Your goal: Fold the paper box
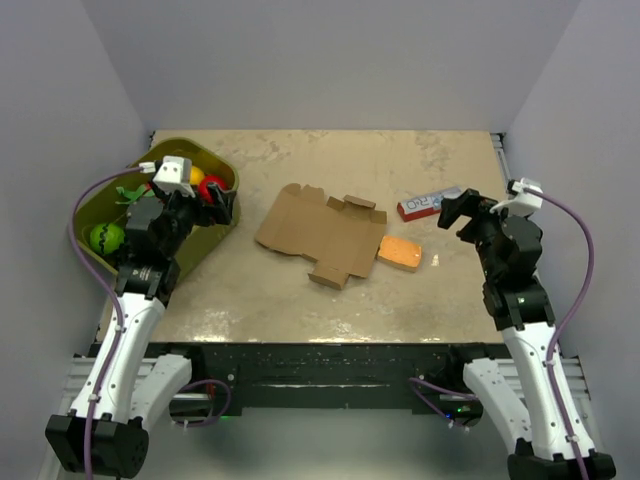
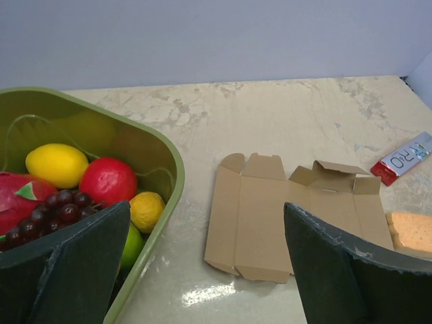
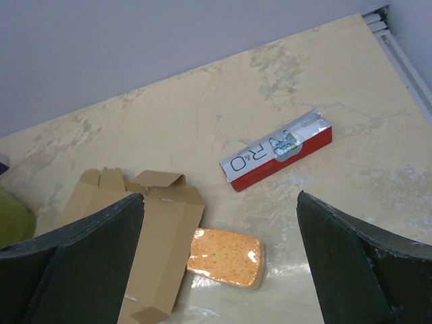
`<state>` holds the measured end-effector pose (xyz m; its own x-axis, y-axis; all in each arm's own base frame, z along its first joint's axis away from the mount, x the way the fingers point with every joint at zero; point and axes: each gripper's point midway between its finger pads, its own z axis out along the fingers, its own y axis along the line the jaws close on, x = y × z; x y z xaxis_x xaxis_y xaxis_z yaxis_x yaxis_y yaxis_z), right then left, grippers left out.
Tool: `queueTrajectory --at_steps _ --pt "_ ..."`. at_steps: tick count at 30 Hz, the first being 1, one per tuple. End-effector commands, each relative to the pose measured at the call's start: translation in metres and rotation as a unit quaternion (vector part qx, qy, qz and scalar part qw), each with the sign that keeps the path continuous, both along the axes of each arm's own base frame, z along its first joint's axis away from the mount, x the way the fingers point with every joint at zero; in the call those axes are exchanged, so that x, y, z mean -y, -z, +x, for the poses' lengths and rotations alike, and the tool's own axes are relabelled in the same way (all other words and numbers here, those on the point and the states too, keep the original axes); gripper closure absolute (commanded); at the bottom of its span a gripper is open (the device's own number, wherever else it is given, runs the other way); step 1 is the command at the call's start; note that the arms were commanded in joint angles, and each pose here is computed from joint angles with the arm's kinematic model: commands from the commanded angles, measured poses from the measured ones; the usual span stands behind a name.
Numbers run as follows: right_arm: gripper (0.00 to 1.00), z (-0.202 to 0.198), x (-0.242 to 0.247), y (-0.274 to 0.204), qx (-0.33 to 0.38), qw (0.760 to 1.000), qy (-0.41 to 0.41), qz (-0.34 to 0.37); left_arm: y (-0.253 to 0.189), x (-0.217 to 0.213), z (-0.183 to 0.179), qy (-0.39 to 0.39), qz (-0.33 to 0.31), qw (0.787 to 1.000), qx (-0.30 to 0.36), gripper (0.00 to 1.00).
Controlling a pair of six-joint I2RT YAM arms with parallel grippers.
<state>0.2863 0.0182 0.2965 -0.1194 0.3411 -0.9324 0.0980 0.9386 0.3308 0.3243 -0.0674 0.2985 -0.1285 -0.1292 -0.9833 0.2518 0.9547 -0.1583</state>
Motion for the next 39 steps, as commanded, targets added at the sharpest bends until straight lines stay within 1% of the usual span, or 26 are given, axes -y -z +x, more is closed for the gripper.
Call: queueTrajectory --at_steps 1,4,5,6,7,8,9,10,11,12,13,15,16,18,19,21,22,23,24,25,26,28,29,31,38,39 --pt "0.01 -0.001 -0.020 -0.014 0.001 0.998 -0.039 0.048 -0.023 -0.012 0.002 -0.039 -0.016 0.999 0.028 0.00" --pt "0.02 -0.002 -0.037 0.002 -0.029 0.993 -0.077 0.084 -0.026 -0.018 0.006 -0.063 -0.028 0.997 0.024 0.00" --pt "0.02 -0.002 -0.043 0.010 -0.046 0.991 -0.087 0.092 -0.027 -0.013 0.007 -0.048 -0.026 0.998 0.020 0.00" --pt "0.05 -0.004 -0.046 0.022 -0.068 0.988 -0.092 0.103 -0.037 -0.008 0.008 -0.033 -0.023 0.999 0.027 0.00" --pt "0.07 -0.007 -0.055 0.028 -0.081 0.983 -0.109 0.125 -0.036 -0.003 0.014 -0.017 -0.019 0.999 0.020 0.00" --pt "0.09 -0.009 -0.061 0.035 -0.092 0.979 -0.117 0.139 -0.040 0.008 0.014 0.015 -0.018 1.000 0.018 0.01" --pt "0.12 -0.010 -0.068 0.048 -0.102 0.974 -0.133 0.155 -0.043 0.014 0.016 0.027 -0.016 0.999 0.016 0.03" --pt "0.14 -0.014 -0.081 0.052 -0.110 0.963 -0.155 0.190 -0.055 0.028 0.021 0.046 -0.015 0.999 0.019 0.06" --pt "0.15 -0.016 -0.086 0.058 -0.114 0.958 -0.161 0.210 -0.060 0.034 0.023 0.047 -0.009 0.999 0.019 0.07" --pt "0.15 -0.018 -0.090 0.074 -0.120 0.953 -0.161 0.228 -0.061 0.044 0.024 0.056 0.010 0.998 0.020 0.07" --pt "0.15 -0.022 -0.097 0.081 -0.130 0.945 -0.162 0.253 -0.069 0.066 0.021 0.082 0.018 0.996 0.027 0.07" --pt "0.14 -0.028 -0.099 0.102 -0.146 0.941 -0.149 0.266 -0.066 0.077 0.022 0.095 0.035 0.994 0.031 0.07" --pt "0.14 -0.032 -0.105 0.106 -0.153 0.936 -0.150 0.279 -0.053 0.082 0.021 0.104 0.038 0.994 0.022 0.06" --pt "0.15 -0.036 -0.112 0.121 -0.167 0.927 -0.143 0.302 -0.041 0.086 0.021 0.118 0.038 0.992 0.027 0.05" --pt "0.15 -0.041 -0.121 0.127 -0.176 0.923 -0.153 0.307 -0.034 0.088 0.020 0.123 0.038 0.991 0.025 0.04" --pt "0.18 -0.042 -0.128 0.142 -0.182 0.918 -0.147 0.320 -0.016 0.095 0.017 0.143 0.032 0.989 0.008 0.05" --pt "0.19 -0.044 -0.138 0.153 -0.198 0.913 -0.154 0.321 -0.013 0.102 0.013 0.165 0.025 0.986 0.004 0.05" --pt "0.22 -0.043 -0.142 0.159 -0.200 0.912 -0.156 0.323 -0.015 0.106 0.013 0.174 0.019 0.984 0.015 0.05" --pt "0.22 -0.038 -0.148 0.162 -0.192 0.911 -0.156 0.330 -0.014 0.109 0.011 0.184 0.013 0.983 0.014 0.05" --pt "0.22 -0.040 -0.157 0.175 -0.213 0.909 -0.160 0.321 -0.014 0.112 0.010 0.193 0.011 0.981 0.014 0.05" --pt "0.21 -0.039 -0.162 0.183 -0.222 0.909 -0.160 0.315 -0.014 0.112 0.010 0.193 0.010 0.981 0.013 0.05" --pt "0.22 -0.033 -0.173 0.183 -0.222 0.909 -0.172 0.308 -0.011 0.114 0.011 0.195 0.009 0.981 0.009 0.05" --pt "0.23 -0.031 -0.176 0.196 -0.239 0.909 -0.165 0.301 -0.008 0.114 0.011 0.195 0.009 0.981 0.006 0.05" --pt "0.23 -0.025 -0.180 0.196 -0.229 0.912 -0.163 0.298 -0.006 0.116 0.011 0.201 0.007 0.979 0.003 0.05" --pt "0.32 -0.006 -0.176 0.211 -0.211 0.925 -0.131 0.286 -0.004 0.118 0.011 0.207 0.007 0.978 0.000 0.05" --pt "0.34 -0.005 -0.176 0.220 -0.220 0.925 -0.126 0.282 -0.002 0.118 0.011 0.207 0.007 0.978 -0.001 0.05"
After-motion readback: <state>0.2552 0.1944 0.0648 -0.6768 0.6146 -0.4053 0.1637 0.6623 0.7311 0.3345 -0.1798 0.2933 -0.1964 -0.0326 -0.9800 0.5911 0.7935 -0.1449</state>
